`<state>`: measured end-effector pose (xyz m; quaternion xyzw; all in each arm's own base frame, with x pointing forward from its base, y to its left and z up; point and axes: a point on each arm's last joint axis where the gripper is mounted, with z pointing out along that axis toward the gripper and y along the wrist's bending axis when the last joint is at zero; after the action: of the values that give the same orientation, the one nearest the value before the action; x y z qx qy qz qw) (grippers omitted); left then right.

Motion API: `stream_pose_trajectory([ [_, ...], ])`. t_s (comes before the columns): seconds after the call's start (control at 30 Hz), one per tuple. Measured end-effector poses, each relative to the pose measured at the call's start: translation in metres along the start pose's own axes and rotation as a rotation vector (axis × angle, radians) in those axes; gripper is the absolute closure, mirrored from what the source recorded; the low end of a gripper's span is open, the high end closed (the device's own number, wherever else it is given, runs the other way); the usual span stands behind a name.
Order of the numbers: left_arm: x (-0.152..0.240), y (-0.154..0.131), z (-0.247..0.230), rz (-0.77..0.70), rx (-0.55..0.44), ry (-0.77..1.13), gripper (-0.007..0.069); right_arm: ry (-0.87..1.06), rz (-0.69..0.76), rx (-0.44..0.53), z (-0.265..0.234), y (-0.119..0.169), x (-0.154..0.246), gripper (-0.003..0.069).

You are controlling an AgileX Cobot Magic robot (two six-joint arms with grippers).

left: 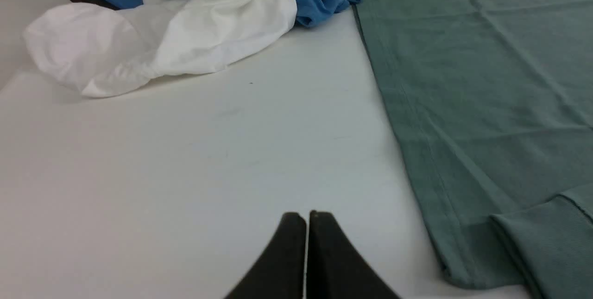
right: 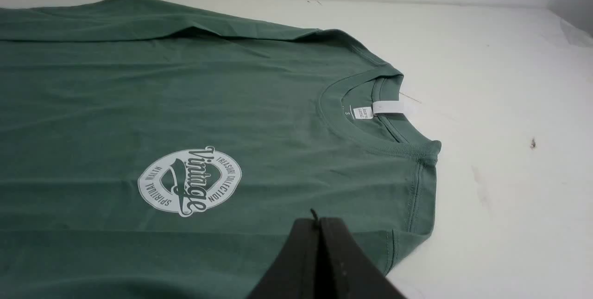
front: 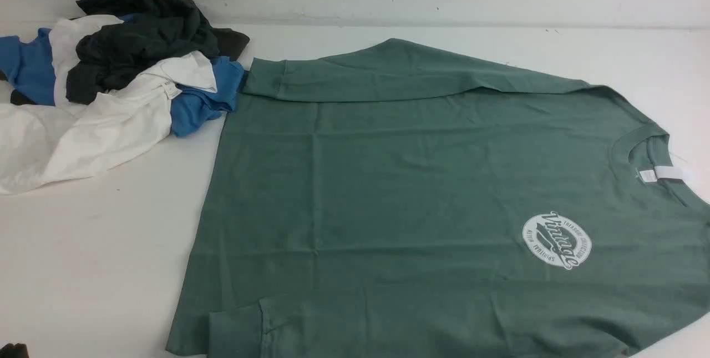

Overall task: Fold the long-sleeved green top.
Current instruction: Use the left arm to clamp the cuff closest to it

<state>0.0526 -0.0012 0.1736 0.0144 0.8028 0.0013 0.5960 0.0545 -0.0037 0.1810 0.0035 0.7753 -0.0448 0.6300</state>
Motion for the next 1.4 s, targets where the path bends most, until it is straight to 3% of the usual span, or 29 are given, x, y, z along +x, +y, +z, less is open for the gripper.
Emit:
stream_pose_trajectory([
  [0.63, -0.001, -0.001, 0.000, -0.042, 0.016, -0.013, 0.0629, 0.000, 0.000, 0.000, 0.000, 0.000, 0.000, 0.0673],
  [0.83, -0.011, -0.003, 0.000, -0.232, 0.050, -0.133, 0.0629, 0.000, 0.000, 0.000, 0.000, 0.000, 0.000, 0.0673],
  [0.97, -0.021, -0.003, -0.002, -0.456, 0.088, -0.238, 0.0629, 0.000, 0.000, 0.000, 0.000, 0.000, 0.000, 0.0673],
  [1.23, -0.035, 0.005, -0.007, -0.639, 0.083, -0.417, 0.0629, -0.001, 0.011, -0.002, 0.000, 0.000, 0.000, 0.0673],
  [1.3, -0.042, 0.010, -0.011, -0.680, 0.064, -0.514, 0.0629, -0.028, 0.120, -0.022, 0.000, 0.002, -0.002, 0.0673],
  [1.4, -0.054, 0.014, -0.018, -0.725, 0.066, -0.614, 0.0629, -0.102, 0.405, -0.059, 0.000, 0.003, -0.009, 0.0673],
])
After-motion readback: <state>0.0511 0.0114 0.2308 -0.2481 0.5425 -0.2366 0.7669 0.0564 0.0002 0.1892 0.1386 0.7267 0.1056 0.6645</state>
